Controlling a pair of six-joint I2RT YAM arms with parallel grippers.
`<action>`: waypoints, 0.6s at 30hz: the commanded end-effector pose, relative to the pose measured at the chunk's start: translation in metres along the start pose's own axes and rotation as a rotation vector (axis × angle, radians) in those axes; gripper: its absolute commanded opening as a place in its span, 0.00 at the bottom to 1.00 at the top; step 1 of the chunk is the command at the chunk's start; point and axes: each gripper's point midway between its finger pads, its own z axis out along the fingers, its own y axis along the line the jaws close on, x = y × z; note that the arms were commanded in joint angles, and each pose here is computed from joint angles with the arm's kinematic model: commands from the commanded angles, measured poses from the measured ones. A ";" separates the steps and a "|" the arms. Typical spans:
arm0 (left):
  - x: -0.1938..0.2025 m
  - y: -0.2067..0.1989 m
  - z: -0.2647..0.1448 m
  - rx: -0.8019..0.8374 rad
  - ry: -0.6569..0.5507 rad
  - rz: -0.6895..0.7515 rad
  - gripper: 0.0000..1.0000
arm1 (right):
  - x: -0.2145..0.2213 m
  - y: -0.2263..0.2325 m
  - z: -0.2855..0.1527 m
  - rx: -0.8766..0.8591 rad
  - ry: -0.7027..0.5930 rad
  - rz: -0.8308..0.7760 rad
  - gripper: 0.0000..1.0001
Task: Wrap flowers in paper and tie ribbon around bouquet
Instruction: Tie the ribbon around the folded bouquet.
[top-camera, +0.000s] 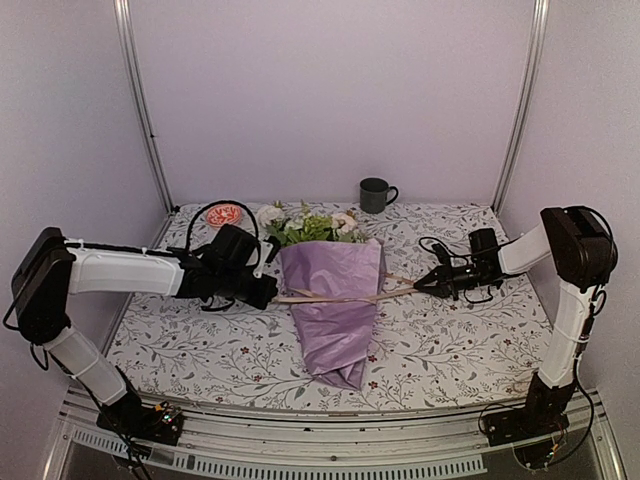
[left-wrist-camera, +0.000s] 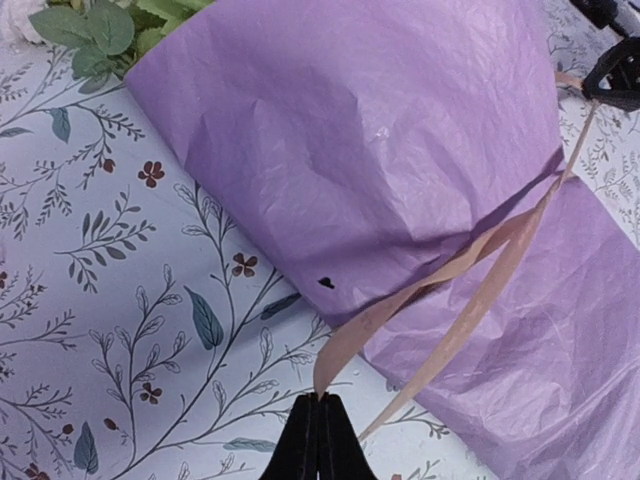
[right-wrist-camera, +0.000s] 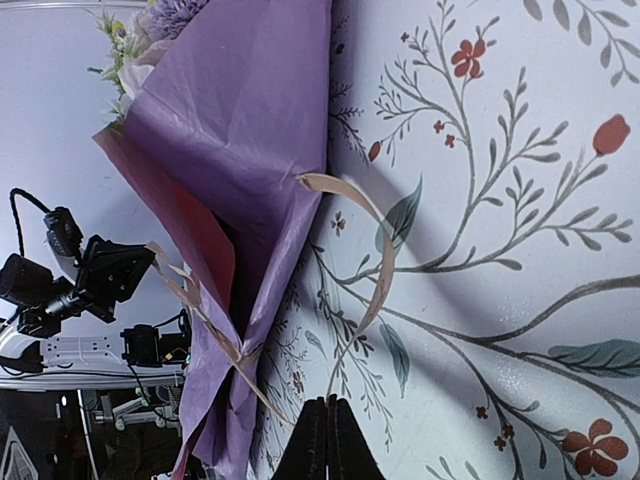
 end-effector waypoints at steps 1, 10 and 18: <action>0.006 -0.024 -0.003 0.089 -0.005 0.128 0.00 | -0.001 0.001 -0.006 0.011 -0.015 -0.024 0.00; 0.039 -0.108 -0.017 0.343 0.010 0.407 0.00 | -0.004 0.009 -0.002 0.005 -0.002 -0.056 0.00; -0.010 -0.135 -0.071 0.435 -0.215 0.453 0.00 | -0.003 0.012 0.001 0.004 0.009 -0.064 0.00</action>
